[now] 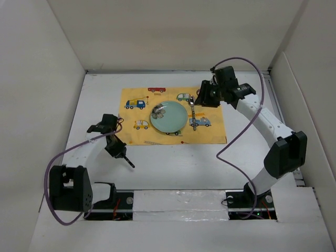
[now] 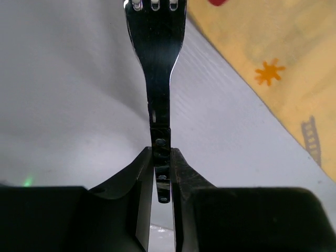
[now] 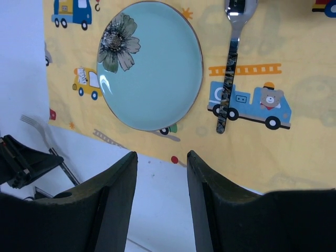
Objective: Set the dinner table for one person
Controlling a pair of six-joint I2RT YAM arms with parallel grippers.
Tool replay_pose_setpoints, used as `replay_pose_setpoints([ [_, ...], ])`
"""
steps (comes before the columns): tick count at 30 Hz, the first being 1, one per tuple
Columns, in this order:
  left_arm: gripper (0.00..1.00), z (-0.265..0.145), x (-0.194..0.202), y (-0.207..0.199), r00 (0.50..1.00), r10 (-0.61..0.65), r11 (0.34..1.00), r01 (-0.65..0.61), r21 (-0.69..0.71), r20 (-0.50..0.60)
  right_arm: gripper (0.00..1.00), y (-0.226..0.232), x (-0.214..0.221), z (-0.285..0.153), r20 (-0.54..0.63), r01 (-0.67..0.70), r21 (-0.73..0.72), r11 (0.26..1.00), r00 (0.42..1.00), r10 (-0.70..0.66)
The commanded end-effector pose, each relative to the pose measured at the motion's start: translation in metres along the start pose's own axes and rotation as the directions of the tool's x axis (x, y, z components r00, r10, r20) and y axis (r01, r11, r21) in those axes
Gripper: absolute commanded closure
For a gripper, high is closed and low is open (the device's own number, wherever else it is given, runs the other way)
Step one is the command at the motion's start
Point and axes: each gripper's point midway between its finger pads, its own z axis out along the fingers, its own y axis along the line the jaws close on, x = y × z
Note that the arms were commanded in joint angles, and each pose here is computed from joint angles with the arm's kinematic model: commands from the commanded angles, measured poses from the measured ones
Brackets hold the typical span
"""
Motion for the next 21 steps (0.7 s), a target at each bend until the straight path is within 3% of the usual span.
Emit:
replay_pose_setpoints([
  [1,1.0,-0.053,-0.026,-0.014,0.982,0.111,0.992,-0.119,0.042,0.15,0.52,0.012,-0.017,-0.024,0.074,0.007,-0.061,0.998,0.997,-0.003],
  [5,1.0,-0.106,-0.063,-0.068,0.92,0.203,0.944,-0.275,0.184,0.335,0.54,0.002,-0.012,-0.026,0.086,-0.023,-0.061,0.998,0.996,0.028],
  [7,1.0,-0.126,-0.085,-0.102,0.874,0.296,0.897,-0.393,0.203,0.385,0.69,0.003,-0.01,-0.029,0.097,-0.027,-0.072,0.997,0.995,0.034],
  [9,1.0,-0.114,-0.105,-0.121,0.848,0.383,0.88,-0.456,0.136,0.366,1.0,-0.002,-0.008,-0.034,0.106,-0.038,-0.07,0.997,0.993,0.045],
  [10,1.0,-0.131,-0.12,-0.139,0.796,0.43,0.847,-0.519,0.115,0.425,1.0,-0.002,-0.006,-0.035,0.108,-0.04,-0.07,0.997,0.993,0.048],
  [14,1.0,-0.123,-0.152,-0.186,0.702,0.531,0.775,-0.629,0.063,0.475,1.0,-0.013,-0.001,-0.049,0.159,-0.078,-0.041,0.996,0.984,0.083],
  [17,1.0,-0.1,-0.153,-0.213,0.67,0.601,0.712,-0.697,0.09,0.436,0.77,-0.029,0.006,-0.057,0.184,-0.104,-0.007,0.995,0.977,0.104],
  [18,1.0,-0.083,-0.148,-0.22,0.678,0.619,0.699,-0.706,0.116,0.396,0.6,-0.031,0.008,-0.06,0.188,-0.106,0.002,0.994,0.977,0.104],
  [21,1.0,-0.066,-0.14,-0.236,0.662,0.644,0.673,-0.728,0.128,0.383,0.5,-0.049,0.02,-0.062,0.17,-0.133,0.058,0.989,0.978,0.122],
])
